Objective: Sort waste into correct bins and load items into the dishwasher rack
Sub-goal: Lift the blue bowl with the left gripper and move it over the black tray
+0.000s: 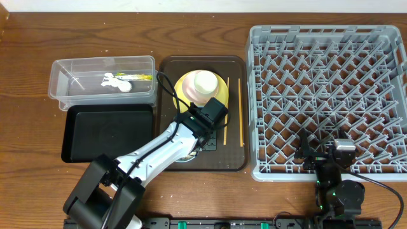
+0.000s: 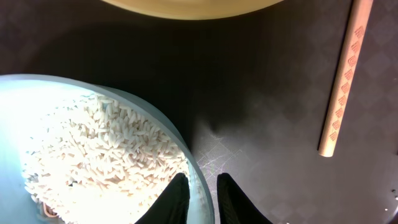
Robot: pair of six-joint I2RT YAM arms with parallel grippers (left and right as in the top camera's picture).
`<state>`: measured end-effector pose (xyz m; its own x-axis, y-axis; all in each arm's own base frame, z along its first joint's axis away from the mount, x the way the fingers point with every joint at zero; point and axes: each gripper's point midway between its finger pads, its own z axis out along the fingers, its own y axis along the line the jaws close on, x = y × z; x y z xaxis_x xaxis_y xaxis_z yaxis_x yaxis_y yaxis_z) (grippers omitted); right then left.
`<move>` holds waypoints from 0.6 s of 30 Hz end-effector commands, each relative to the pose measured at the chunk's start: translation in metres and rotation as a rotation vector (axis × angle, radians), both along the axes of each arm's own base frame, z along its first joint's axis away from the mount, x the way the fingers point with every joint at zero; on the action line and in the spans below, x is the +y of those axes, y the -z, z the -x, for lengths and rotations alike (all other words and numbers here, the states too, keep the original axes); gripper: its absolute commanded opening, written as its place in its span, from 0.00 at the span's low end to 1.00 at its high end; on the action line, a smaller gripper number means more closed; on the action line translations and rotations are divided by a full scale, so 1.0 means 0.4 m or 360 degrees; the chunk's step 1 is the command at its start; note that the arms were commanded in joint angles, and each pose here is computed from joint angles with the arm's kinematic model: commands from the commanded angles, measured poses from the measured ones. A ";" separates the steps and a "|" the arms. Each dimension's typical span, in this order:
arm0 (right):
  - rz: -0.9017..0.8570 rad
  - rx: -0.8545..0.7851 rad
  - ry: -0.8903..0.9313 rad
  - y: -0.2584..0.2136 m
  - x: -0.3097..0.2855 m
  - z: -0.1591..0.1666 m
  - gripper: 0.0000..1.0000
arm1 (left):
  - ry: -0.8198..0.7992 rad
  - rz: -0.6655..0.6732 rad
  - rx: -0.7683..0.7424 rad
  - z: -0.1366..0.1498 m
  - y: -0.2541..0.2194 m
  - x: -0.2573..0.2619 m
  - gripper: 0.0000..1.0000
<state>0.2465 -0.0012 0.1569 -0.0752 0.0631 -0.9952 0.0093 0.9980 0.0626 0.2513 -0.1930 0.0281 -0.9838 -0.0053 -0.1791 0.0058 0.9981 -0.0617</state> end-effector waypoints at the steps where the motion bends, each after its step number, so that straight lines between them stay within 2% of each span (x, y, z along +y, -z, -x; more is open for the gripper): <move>1: 0.0019 0.0001 0.0009 0.002 -0.004 0.001 0.99 | -0.0023 -0.0048 0.0001 0.007 0.013 0.017 0.19; 7: 0.0019 0.0001 0.0010 0.002 -0.004 0.001 0.99 | -0.0012 -0.0048 0.0001 0.012 0.013 0.011 0.19; 8: 0.0019 0.0001 0.0010 0.002 -0.004 0.001 0.99 | -0.0006 -0.0048 0.0000 0.013 0.013 0.009 0.15; 11: 0.0019 0.0001 0.0010 0.002 -0.004 0.001 0.99 | 0.0001 -0.0049 0.0001 0.015 0.013 0.006 0.12; 18: 0.0019 0.0001 0.0010 0.002 -0.004 0.001 0.99 | 0.0006 -0.0049 0.0000 0.017 0.013 0.004 0.11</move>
<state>0.2465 -0.0012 0.1569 -0.0752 0.0631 -0.9952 0.0093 0.9980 0.0626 0.2490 -0.1967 0.0283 -0.9824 0.0017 -0.1870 0.0125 0.9983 -0.0564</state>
